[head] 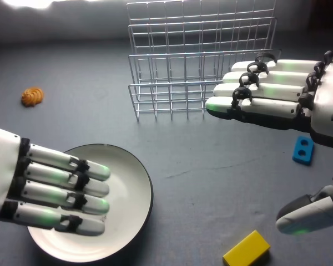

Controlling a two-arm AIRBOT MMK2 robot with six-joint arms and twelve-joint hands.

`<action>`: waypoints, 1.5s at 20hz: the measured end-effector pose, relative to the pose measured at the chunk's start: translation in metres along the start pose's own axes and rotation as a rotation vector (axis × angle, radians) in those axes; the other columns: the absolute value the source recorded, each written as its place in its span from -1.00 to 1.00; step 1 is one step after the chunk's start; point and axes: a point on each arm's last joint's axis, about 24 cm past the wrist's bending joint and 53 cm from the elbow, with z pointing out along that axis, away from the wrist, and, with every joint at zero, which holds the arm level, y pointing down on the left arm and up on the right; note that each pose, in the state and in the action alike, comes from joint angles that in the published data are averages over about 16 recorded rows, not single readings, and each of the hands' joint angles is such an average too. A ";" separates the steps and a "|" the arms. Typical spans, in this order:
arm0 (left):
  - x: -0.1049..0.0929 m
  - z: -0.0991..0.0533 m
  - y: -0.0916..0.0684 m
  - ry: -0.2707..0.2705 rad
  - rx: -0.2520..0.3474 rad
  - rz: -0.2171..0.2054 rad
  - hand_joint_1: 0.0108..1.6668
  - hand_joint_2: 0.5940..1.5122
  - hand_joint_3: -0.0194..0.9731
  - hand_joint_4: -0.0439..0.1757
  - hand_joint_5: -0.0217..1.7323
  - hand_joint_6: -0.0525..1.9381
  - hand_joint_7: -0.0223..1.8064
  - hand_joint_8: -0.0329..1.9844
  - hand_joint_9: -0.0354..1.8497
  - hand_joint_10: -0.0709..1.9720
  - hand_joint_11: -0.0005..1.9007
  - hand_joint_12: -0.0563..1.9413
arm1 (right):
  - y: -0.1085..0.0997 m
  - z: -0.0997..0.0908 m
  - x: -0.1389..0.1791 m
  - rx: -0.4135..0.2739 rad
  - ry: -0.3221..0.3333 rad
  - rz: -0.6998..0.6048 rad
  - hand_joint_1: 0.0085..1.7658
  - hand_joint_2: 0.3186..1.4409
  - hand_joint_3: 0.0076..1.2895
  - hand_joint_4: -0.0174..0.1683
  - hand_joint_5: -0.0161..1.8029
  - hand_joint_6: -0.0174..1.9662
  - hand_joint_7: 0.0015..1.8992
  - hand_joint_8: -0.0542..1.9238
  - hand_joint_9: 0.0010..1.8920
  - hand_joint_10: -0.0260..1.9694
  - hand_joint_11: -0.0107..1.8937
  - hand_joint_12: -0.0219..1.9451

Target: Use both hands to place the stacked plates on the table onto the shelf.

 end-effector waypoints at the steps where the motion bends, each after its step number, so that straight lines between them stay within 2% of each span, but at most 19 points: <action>1: 0.003 -0.002 0.004 0.008 -0.013 -0.003 -0.98 -0.03 -0.92 -0.58 -0.95 -0.96 -0.96 -0.98 -0.94 -0.92 -0.98 -0.96 | 0.000 0.000 0.000 0.000 0.000 0.000 -0.79 0.06 -0.98 -0.85 -0.96 -0.96 -0.98 -0.93 -0.98 -0.97 -0.97 -0.98; 12: 0.034 -0.018 0.037 0.117 -0.129 -0.042 -0.98 -0.01 -0.92 -0.58 -0.95 -0.96 -0.96 -0.98 -0.94 -0.92 -0.98 -0.96 | 0.000 0.000 0.000 -0.002 0.001 -0.002 -0.79 0.05 -0.98 -0.86 -0.96 -0.96 -0.98 -0.93 -0.98 -0.97 -0.97 -0.98; 20: 0.052 -0.022 0.050 0.175 -0.186 -0.059 -0.98 0.00 -0.92 -0.58 -0.95 -0.95 -0.96 -0.98 -0.94 -0.92 -0.98 -0.95 | 0.001 0.000 0.000 -0.004 0.002 -0.005 -0.79 0.05 -0.98 -0.86 -0.96 -0.96 -0.98 -0.93 -0.98 -0.97 -0.97 -0.98; 30: 0.067 -0.024 0.067 0.223 -0.278 -0.080 -0.98 0.00 -0.92 -0.61 -0.96 -0.95 -0.96 -0.98 -0.94 -0.92 -0.98 -0.96 | 0.001 0.000 0.001 -0.004 0.002 -0.013 -0.78 0.05 -0.97 -0.86 -0.96 -0.96 -0.98 -0.93 -0.98 -0.97 -0.97 -0.98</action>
